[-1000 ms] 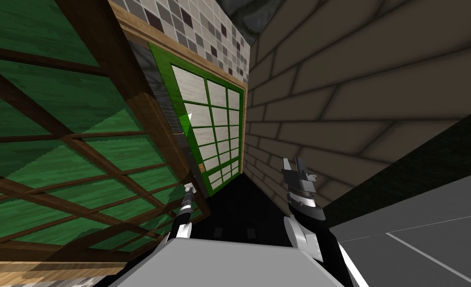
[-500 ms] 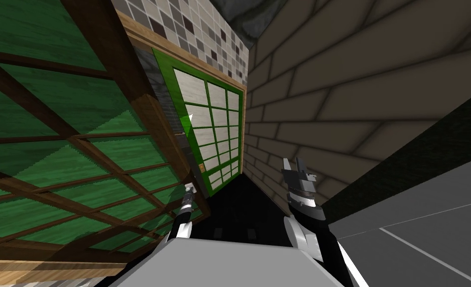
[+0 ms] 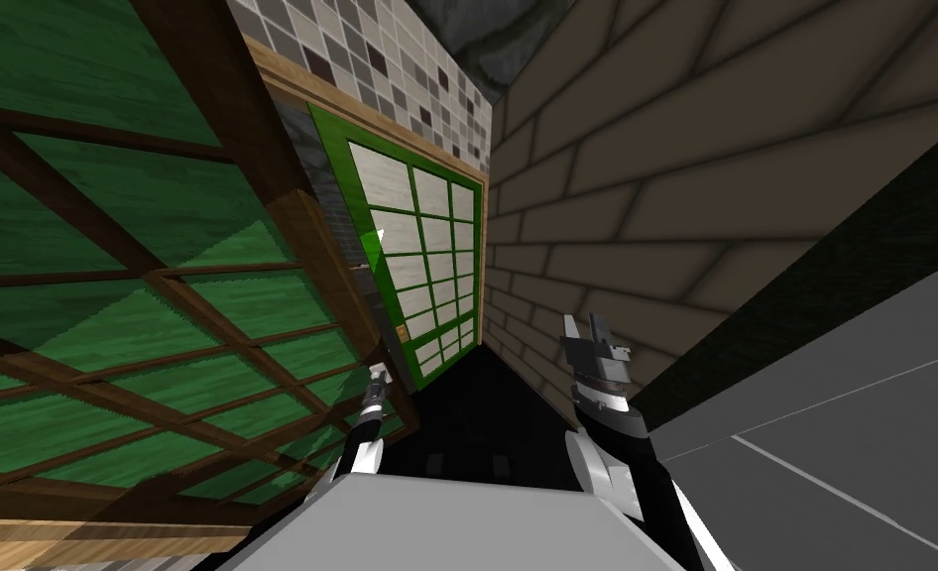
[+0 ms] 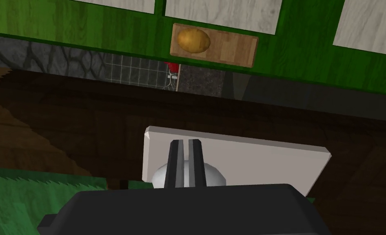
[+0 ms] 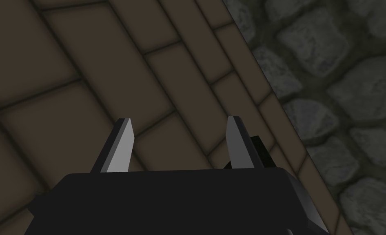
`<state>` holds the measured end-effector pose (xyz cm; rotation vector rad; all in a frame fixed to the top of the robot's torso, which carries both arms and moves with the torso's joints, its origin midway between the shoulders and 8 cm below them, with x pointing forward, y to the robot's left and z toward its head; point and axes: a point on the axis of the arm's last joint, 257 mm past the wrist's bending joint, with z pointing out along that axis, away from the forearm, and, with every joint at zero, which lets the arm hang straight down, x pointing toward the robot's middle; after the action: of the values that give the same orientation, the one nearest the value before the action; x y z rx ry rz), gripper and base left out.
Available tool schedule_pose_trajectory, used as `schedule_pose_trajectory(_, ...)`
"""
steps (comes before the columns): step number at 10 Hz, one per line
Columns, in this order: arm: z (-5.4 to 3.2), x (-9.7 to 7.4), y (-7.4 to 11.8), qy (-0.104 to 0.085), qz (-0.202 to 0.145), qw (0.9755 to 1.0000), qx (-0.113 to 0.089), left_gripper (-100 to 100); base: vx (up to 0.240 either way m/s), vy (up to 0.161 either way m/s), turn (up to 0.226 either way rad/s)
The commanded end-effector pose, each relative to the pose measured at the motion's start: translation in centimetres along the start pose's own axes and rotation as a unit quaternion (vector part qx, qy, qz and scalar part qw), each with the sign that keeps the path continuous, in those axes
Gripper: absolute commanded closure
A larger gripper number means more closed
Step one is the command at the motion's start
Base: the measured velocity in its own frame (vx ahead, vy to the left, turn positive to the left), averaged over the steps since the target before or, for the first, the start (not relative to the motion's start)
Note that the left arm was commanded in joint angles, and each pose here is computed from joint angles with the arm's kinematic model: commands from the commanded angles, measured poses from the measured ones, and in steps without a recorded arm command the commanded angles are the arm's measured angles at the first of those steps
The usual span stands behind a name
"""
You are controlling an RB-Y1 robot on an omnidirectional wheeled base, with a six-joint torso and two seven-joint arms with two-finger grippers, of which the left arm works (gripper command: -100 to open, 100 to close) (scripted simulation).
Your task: Pull the door open
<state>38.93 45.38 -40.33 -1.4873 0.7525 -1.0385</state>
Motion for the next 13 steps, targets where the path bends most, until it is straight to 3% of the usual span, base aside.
schedule_pose_trajectory(1,0.07,0.2,0.0,-0.002,-0.027,0.9996,0.002,-100,-0.045,-0.017,-0.095)
schedule_pose_trajectory(3,0.15,0.4,-0.1,-0.005,-0.06,0.9982,0.004,-100,-0.058,0.02,-0.018)
schedule_pose_trajectory(5,0.26,0.6,-0.1,-0.009,-0.1,0.9949,0.006,-100,-0.074,0.026,-0.054)
schedule_pose_trajectory(6,0.26,0.6,-0.1,-0.009,-0.104,0.9945,0.007,-100,-0.06,0.019,-0.018)
schedule_pose_trajectory(8,0.38,0.9,-0.1,-0.013,-0.149,0.9886,0.01,-100,-0.06,0.009,-0.052)
schedule_pose_trajectory(9,0.38,0.9,-0.1,-0.013,-0.155,0.9878,0.01,-100,-0.055,0.003,-0.023)
schedule_pose_trajectory(11,0.51,1.3,-0.1,-0.017,-0.201,0.9793,0.014,-100,-0.062,0.005,-0.057)
schedule_pose_trajectory(12,0.51,1.3,-0.1,-0.017,-0.209,0.9776,0.014,-100,-0.056,0.011,-0.024)
schedule_pose_trajectory(13,0.57,1.4,-0.1,-0.02,-0.234,0.9719,0.016,-100,-0.049,0.015,-0.038)
